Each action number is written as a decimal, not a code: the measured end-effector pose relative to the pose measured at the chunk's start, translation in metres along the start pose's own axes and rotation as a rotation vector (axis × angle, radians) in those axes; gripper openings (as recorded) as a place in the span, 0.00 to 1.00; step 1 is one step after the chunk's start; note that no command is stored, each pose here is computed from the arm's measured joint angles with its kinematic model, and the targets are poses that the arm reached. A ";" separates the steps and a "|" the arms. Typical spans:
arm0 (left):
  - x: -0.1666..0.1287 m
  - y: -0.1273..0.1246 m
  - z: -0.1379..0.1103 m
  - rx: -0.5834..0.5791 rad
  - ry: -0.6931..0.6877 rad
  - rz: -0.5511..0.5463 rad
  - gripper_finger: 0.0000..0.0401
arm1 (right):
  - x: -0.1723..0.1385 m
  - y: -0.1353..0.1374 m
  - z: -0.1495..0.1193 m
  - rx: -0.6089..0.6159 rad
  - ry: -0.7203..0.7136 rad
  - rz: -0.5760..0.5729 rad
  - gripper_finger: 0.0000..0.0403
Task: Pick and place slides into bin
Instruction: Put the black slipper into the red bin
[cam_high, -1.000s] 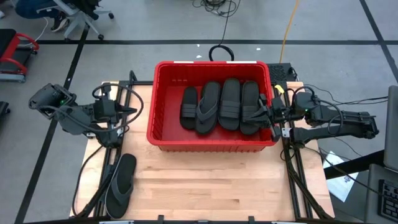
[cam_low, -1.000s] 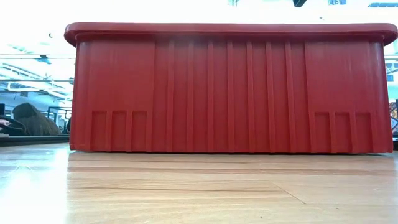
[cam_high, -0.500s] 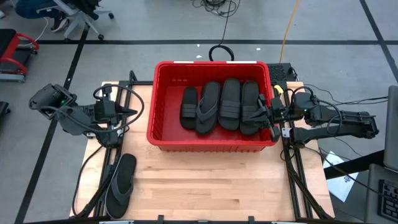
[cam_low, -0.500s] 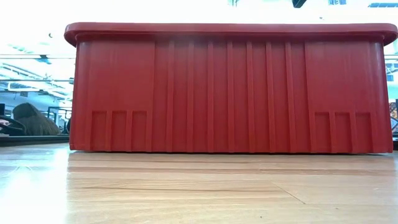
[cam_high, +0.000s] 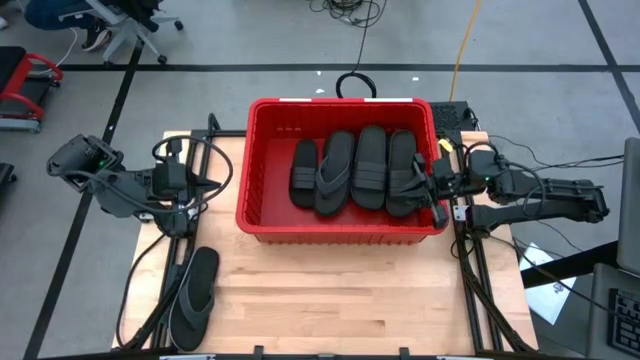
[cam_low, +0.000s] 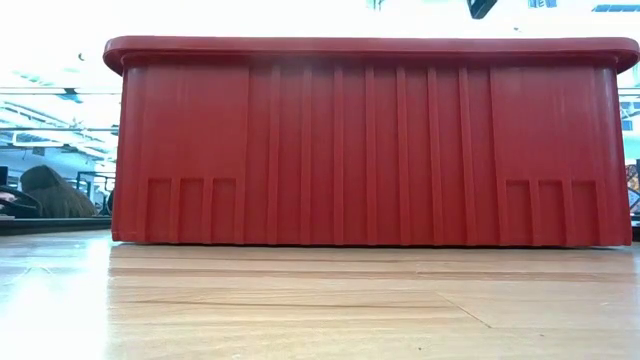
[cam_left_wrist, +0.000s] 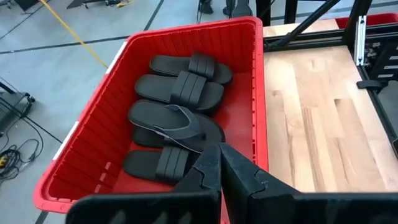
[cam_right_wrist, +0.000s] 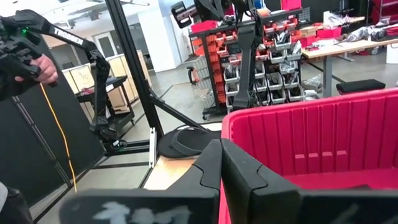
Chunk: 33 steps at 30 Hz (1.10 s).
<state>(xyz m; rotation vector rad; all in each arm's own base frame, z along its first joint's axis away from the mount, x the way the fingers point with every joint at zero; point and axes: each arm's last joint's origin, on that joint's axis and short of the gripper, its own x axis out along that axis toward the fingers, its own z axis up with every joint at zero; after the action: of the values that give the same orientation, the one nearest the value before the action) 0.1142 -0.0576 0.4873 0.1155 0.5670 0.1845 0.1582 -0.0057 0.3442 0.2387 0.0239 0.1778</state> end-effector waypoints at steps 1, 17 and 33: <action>0.000 0.000 0.000 0.000 0.000 0.000 0.00 | 0.000 0.000 -0.001 0.001 0.004 -0.001 0.00; 0.002 0.003 -0.001 0.052 0.025 0.009 0.01 | 0.000 -0.008 -0.002 -0.162 -0.021 -0.235 0.00; 0.041 -0.064 -0.042 0.163 0.214 -0.336 0.00 | -0.001 -0.008 0.010 -0.121 -0.173 -0.317 0.00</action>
<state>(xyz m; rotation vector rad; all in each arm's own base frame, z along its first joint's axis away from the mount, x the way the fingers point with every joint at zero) 0.1345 -0.1094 0.4204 0.1576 0.8053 -0.1790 0.1592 -0.0158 0.3522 0.1264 -0.1199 -0.1571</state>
